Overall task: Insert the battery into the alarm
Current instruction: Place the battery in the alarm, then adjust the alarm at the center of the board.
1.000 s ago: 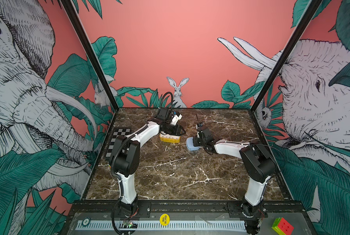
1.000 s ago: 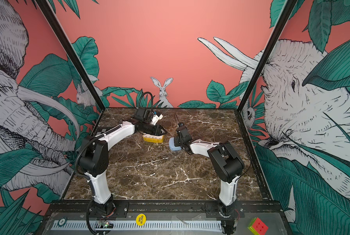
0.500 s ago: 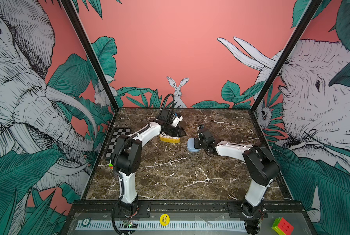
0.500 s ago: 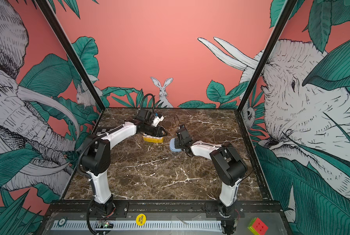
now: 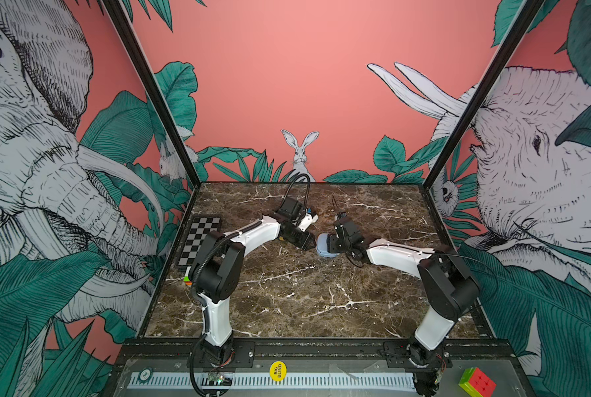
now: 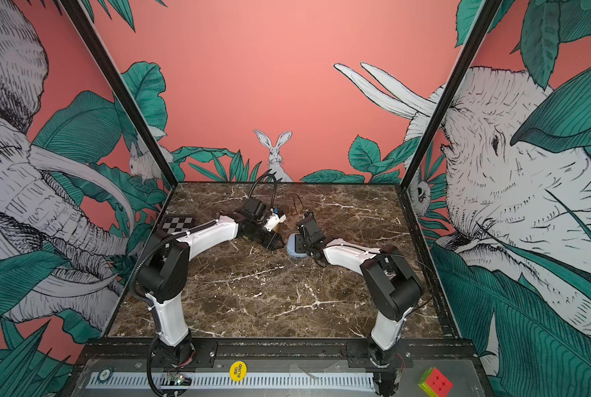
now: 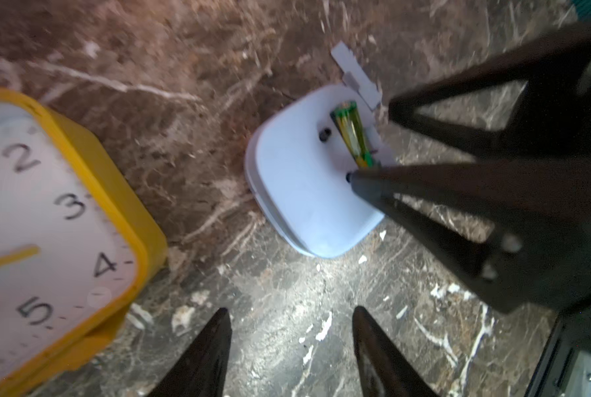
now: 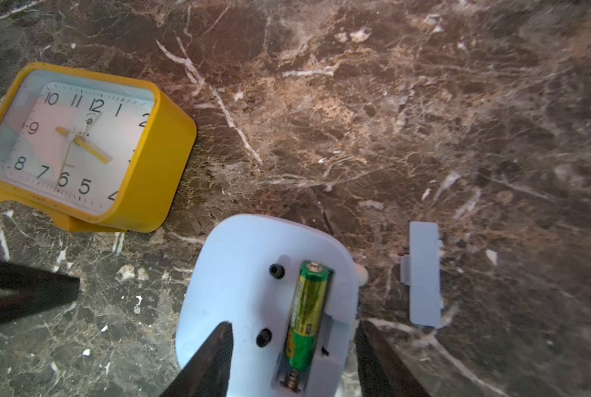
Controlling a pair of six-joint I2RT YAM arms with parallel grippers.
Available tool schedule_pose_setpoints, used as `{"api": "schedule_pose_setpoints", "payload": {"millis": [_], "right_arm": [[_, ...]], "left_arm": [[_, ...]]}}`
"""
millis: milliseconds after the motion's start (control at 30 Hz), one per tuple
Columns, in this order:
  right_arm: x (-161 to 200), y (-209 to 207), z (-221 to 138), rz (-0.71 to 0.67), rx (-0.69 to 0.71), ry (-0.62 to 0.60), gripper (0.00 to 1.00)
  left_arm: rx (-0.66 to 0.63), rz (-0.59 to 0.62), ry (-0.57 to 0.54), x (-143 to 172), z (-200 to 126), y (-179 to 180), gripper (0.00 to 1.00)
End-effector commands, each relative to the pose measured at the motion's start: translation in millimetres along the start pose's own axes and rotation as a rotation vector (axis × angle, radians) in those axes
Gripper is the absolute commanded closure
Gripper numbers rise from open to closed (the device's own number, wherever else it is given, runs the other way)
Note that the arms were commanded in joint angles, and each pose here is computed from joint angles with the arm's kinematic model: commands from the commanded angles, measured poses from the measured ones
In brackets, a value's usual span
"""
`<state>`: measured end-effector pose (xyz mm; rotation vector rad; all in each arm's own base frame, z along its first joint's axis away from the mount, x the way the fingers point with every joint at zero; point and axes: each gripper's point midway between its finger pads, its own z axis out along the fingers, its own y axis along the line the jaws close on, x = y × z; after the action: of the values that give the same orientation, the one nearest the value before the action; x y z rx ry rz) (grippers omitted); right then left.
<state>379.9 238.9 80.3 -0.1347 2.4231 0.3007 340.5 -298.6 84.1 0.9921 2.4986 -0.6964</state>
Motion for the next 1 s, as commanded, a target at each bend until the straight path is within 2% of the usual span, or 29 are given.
{"api": "schedule_pose_setpoints", "payload": {"millis": [0, 133, 200, 267, 333, 367, 533, 733, 967], "right_arm": [[-31.5, -7.4, -19.0, -0.001, -0.009, -0.035, 0.42], [-48.7, -13.1, -19.9, 0.024, -0.070, -0.010, 0.44], [-52.1, -18.1, -12.0, 0.034, -0.080, 0.047, 0.48], [-54.4, -19.9, -3.7, 0.036, -0.097, 0.094, 0.54], [-57.4, -20.1, 6.5, 0.032, -0.118, 0.139, 0.64], [-56.5, -22.2, 10.9, 0.030, -0.114, 0.161, 0.69], [-49.0, -25.6, 34.8, 0.056, -0.170, 0.242, 0.78], [-38.2, -16.5, 57.3, 0.024, -0.240, 0.295, 0.79], [-29.5, -9.7, 67.7, 0.032, -0.288, 0.317, 0.80]], "left_arm": [[-0.061, 0.134, -0.086, -9.7, -19.7, -8.5, 0.41], [-0.115, 0.216, -0.094, -2.7, -15.1, -14.1, 0.42], [-0.145, 0.252, -0.085, -0.3, -9.4, -16.0, 0.41], [-0.178, 0.289, -0.079, -0.2, -3.8, -17.3, 0.41], [-0.213, 0.311, -0.075, -0.9, 0.2, -13.9, 0.40], [-0.215, 0.346, -0.070, -0.8, 6.4, -24.5, 0.40], [-0.246, 0.365, -0.055, 2.4, 19.4, -22.7, 0.36], [-0.238, 0.378, -0.034, 4.7, 31.1, -22.6, 0.30], [-0.248, 0.386, 0.001, 6.1, 43.7, -16.9, 0.24]]}}
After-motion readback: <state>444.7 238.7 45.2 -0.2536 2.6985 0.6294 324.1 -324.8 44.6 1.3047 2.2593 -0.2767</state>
